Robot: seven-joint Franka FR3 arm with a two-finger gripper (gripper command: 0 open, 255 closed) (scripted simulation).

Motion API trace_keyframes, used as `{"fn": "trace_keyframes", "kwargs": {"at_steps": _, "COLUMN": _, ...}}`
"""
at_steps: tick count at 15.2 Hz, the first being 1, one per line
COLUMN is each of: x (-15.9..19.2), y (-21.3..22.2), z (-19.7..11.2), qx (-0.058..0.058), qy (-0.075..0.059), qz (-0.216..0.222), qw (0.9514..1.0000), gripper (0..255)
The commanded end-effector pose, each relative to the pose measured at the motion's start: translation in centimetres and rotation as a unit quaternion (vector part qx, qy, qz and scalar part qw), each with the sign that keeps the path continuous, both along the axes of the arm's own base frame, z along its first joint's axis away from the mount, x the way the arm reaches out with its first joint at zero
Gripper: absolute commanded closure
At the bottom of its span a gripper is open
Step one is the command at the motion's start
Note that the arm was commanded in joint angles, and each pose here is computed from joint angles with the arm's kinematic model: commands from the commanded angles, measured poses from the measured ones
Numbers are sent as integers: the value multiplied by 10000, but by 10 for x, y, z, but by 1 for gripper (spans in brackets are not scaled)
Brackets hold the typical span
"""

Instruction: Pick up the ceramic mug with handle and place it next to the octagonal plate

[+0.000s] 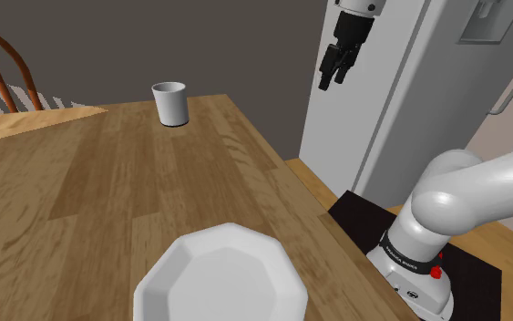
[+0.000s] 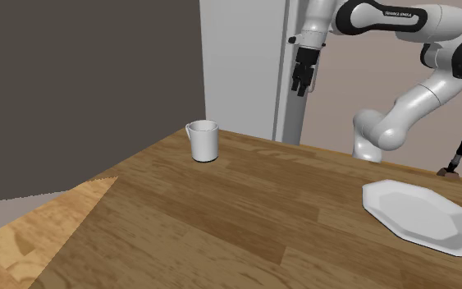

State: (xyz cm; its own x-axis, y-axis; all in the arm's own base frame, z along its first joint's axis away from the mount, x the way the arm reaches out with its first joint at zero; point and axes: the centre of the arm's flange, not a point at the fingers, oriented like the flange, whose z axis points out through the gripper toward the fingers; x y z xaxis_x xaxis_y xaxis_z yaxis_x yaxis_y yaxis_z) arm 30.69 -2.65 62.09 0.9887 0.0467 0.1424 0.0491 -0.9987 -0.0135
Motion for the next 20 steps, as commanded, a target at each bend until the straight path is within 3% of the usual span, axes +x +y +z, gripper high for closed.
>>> {"fn": "trace_keyframes", "kwargs": {"at_steps": 1, "x": 0, "y": 0, "z": 0, "qx": 0, "qy": 0, "qz": 0, "qw": 10000, "gripper": 0}}
{"fn": "trace_keyframes", "kwargs": {"at_steps": 20, "x": 204, "y": 152, "z": -7, "qx": 183, "qy": 264, "qz": -268, "qw": 9991, "gripper": 0}}
